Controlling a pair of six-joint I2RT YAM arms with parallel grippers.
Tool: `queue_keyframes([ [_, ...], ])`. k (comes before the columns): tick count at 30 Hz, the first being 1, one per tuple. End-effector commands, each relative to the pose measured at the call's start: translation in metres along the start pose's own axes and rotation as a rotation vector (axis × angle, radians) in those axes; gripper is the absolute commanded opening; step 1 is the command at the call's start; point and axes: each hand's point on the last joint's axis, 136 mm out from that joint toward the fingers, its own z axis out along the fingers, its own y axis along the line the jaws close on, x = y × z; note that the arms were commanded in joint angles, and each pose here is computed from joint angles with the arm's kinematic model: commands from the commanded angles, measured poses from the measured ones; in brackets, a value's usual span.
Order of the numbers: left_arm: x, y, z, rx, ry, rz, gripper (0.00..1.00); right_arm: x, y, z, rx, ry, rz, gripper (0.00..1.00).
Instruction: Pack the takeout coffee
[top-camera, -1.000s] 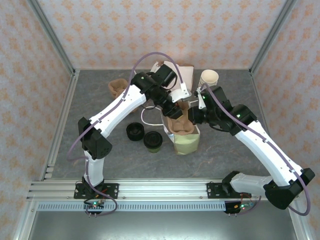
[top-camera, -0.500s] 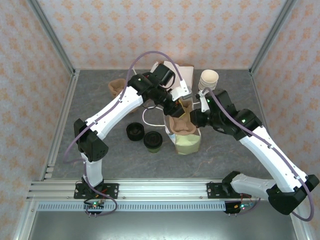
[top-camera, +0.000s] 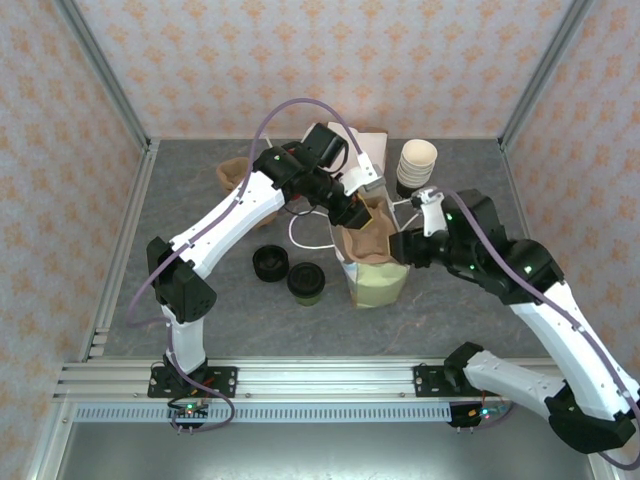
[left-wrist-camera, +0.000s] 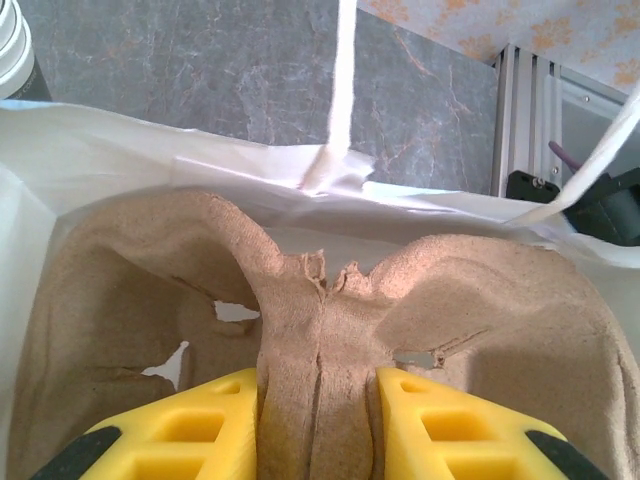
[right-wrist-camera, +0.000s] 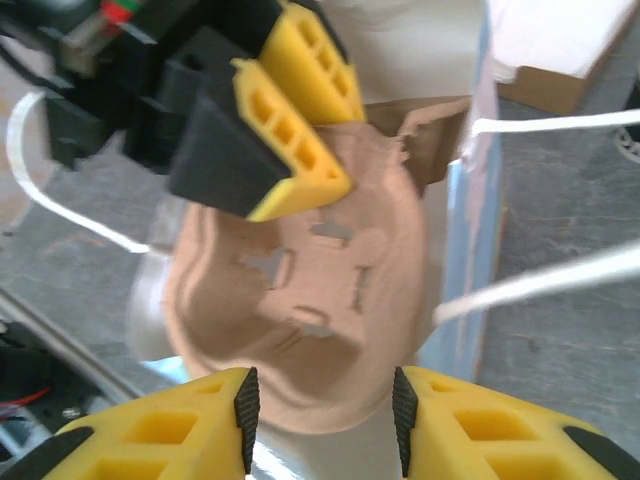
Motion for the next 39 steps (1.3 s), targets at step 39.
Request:
queue_keyframes([
  [39, -0.018, 0.023, 0.015, 0.015, -0.009, -0.07, 0.3, 0.062, 0.022, 0.007, -0.191, 0.232, -0.124, 0.44],
])
